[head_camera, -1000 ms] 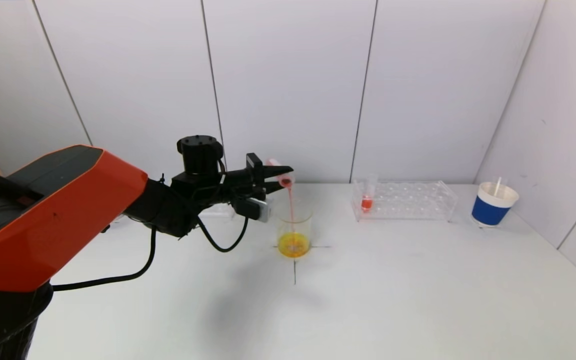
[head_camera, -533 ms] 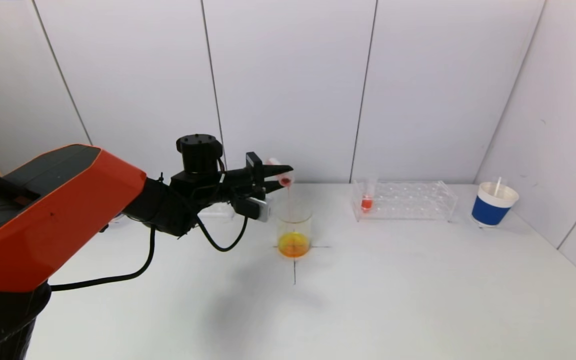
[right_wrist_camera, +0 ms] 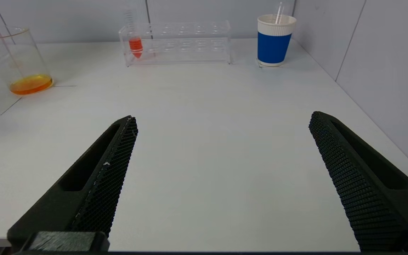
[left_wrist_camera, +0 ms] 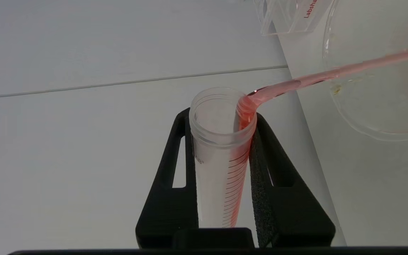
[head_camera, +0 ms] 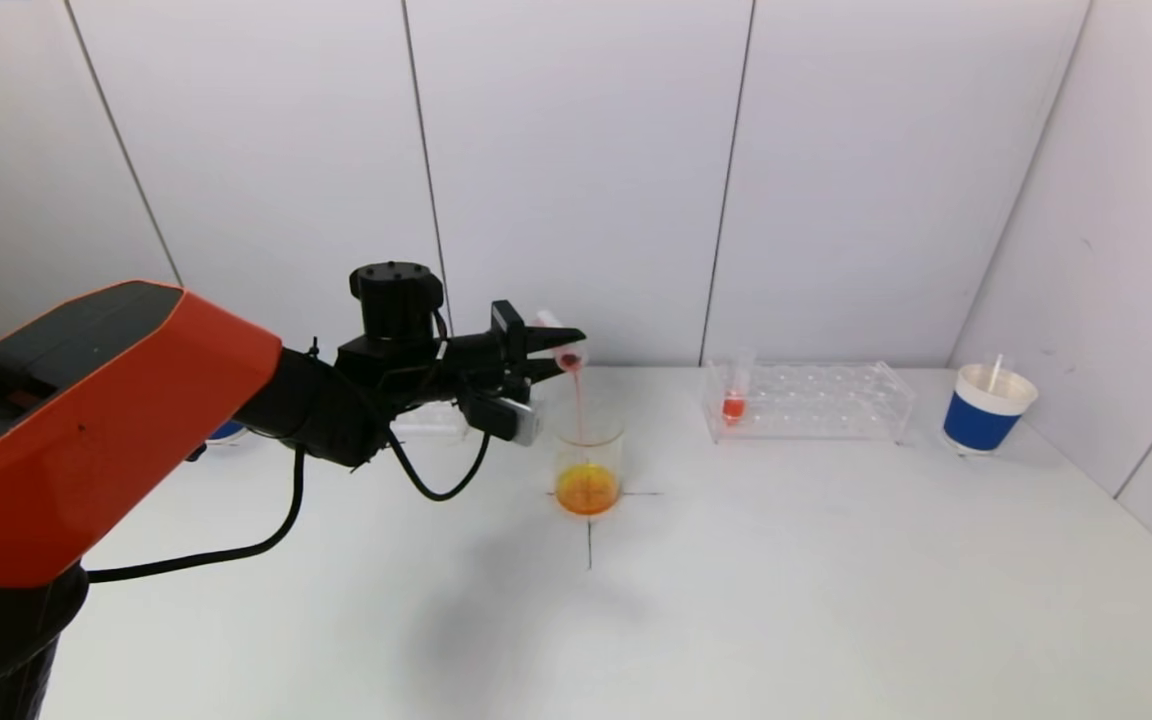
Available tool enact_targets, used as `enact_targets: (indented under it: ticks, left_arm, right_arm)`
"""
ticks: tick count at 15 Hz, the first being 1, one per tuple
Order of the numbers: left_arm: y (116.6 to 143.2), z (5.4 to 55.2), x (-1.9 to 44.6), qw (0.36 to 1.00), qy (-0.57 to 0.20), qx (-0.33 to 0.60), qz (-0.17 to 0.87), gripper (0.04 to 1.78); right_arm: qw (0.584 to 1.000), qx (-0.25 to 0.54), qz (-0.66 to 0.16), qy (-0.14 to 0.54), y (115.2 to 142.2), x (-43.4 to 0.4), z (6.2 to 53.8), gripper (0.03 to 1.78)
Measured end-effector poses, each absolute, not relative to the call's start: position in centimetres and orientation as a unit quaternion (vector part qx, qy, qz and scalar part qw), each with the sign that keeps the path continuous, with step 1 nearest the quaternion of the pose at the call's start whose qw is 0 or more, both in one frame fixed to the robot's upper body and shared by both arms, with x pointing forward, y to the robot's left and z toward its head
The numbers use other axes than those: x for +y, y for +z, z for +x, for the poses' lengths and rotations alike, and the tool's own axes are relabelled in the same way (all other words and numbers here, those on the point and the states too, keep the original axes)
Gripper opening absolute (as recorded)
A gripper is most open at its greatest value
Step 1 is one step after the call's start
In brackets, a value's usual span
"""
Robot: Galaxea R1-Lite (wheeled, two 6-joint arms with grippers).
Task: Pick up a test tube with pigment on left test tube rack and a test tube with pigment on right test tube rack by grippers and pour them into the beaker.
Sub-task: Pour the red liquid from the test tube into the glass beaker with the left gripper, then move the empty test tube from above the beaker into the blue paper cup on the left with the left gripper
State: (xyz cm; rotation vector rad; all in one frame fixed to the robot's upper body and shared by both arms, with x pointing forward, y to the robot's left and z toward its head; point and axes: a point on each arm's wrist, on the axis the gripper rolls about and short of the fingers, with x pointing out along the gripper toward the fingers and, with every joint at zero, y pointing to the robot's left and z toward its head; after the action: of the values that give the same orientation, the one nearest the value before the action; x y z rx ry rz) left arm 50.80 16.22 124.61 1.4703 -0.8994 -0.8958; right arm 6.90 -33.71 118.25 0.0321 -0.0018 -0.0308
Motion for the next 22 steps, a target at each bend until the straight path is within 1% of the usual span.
enact_targets:
  ticks: [8,14,22]
  left_arm:
    - [124.91,50.78,15.94,0.542,-0.373,-0.392,0.644,0.44]
    - [124.53,50.76,15.91,0.513,-0.374,-0.393,0.665,0.44]
    - [124.87,50.99,15.83,0.499,-0.365,-0.401,0.676,0.44]
  right_arm:
    - [1.000,-0.001,0.016,-0.015,118.25,-33.71,6.90,1.76]
    - [1.000,-0.001,0.016,-0.015,118.25,-33.71,6.90,1.76]
    - [1.000,-0.001,0.016,-0.015,118.25,-33.71,6.90,1.76]
